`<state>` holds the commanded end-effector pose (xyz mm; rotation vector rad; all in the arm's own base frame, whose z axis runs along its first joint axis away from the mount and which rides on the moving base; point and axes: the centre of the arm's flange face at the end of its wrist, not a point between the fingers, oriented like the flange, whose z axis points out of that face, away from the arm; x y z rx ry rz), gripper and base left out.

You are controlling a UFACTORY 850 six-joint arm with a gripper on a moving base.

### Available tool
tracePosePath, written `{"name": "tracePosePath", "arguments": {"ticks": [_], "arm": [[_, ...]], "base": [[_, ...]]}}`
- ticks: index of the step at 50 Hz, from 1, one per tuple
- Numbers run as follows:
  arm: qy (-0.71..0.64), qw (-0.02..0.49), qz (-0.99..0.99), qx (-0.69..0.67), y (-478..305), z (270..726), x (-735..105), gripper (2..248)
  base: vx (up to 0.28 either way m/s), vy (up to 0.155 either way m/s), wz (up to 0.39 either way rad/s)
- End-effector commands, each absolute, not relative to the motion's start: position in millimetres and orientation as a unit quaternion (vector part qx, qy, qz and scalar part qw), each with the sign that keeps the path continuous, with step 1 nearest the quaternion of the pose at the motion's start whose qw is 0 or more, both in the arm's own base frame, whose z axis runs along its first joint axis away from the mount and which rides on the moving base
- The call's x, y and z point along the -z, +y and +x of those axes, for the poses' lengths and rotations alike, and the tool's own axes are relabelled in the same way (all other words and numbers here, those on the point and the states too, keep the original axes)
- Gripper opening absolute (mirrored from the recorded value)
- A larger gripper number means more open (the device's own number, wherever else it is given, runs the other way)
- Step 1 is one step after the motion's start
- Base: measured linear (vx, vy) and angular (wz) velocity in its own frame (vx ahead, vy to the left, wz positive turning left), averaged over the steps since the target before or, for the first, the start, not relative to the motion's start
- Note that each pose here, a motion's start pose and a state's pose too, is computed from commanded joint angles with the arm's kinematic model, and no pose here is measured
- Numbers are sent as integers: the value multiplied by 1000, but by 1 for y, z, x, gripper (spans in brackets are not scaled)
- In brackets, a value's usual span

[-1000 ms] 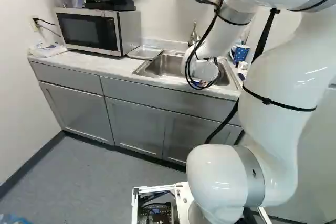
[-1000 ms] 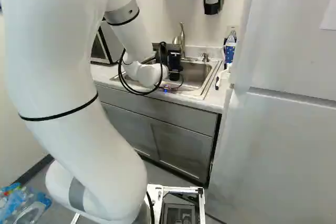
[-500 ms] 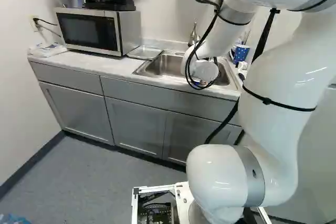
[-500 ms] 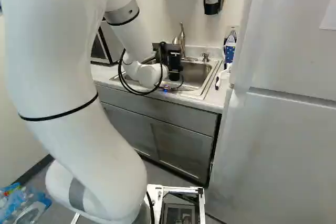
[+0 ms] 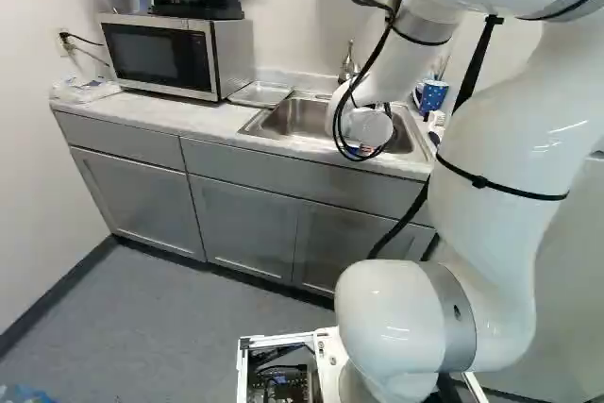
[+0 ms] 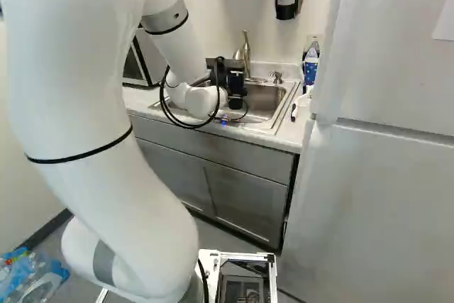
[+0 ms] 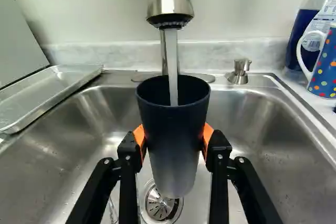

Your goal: Rinse the cup and place it in the tray

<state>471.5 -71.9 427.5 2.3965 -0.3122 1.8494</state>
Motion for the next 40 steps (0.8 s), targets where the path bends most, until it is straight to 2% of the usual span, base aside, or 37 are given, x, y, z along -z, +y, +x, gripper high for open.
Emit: {"name": "tracePosePath", "arguments": {"ticks": [40], "arm": [[-102, 49, 787, -607, -72, 472, -428, 123]], "base": [[0, 0, 0]]}}
